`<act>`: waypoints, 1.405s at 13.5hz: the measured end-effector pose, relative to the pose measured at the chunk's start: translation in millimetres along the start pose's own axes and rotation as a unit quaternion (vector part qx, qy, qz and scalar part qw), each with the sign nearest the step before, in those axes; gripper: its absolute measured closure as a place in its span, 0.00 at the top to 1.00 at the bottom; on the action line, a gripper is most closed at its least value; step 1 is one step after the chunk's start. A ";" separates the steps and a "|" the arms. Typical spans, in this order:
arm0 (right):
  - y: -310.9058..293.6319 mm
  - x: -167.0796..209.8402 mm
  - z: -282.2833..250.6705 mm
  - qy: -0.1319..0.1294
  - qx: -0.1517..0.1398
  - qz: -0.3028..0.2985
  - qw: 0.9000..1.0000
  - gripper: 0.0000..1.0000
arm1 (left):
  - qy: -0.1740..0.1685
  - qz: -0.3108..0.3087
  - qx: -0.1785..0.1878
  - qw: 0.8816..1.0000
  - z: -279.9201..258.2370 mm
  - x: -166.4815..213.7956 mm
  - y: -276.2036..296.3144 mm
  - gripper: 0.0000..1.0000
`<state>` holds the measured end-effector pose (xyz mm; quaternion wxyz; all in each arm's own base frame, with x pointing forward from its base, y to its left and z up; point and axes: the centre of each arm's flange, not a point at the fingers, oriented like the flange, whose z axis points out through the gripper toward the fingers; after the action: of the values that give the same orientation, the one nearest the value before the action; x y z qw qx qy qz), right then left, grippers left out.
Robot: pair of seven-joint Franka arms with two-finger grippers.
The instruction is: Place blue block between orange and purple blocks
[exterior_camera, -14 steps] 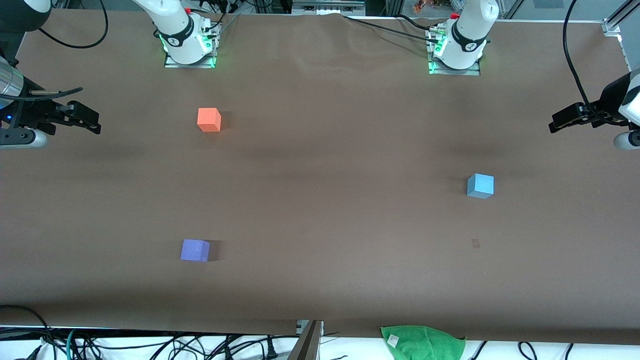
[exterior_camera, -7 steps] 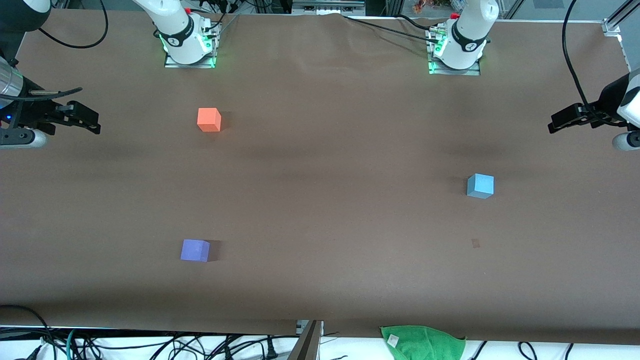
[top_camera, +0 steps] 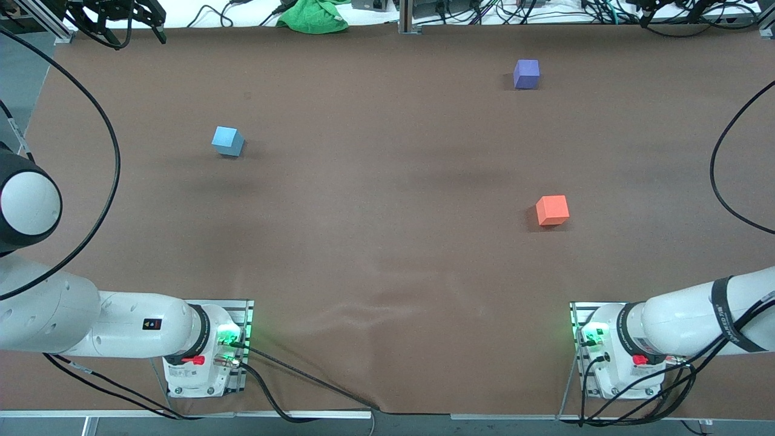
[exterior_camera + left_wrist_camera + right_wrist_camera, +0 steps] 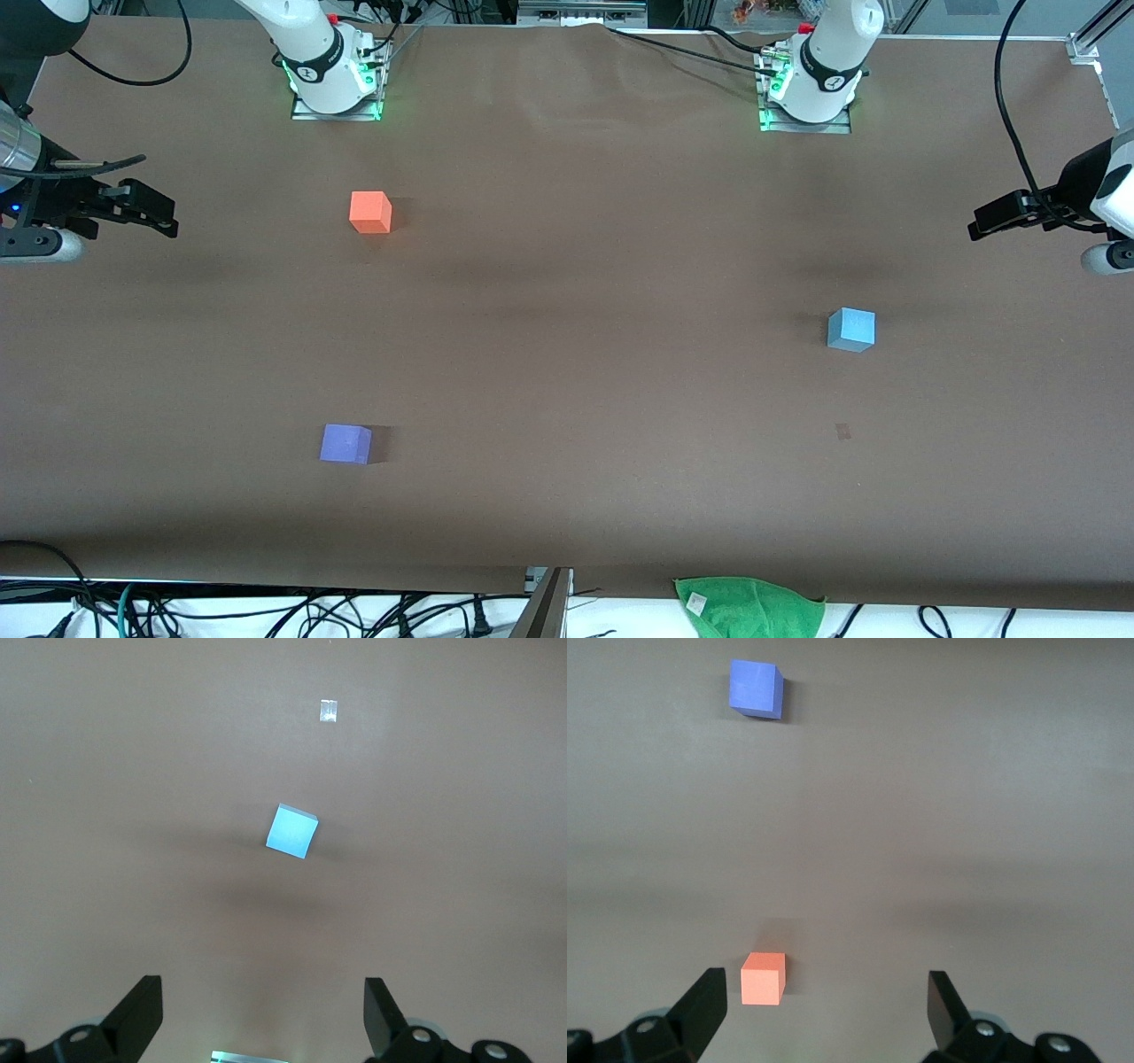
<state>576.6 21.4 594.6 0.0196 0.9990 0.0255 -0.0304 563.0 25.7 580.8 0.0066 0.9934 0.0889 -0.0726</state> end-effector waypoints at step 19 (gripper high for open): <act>0.0 0.1 -0.2 0.000 0.000 0.000 1.000 1.00 | -0.033 0.003 0.013 0.999 187.5 76.7 21.9 1.00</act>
<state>576.7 21.4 594.8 0.0196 0.9990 0.0255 -0.0302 614.8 12.7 384.2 -0.0035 0.9907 0.0849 -0.1064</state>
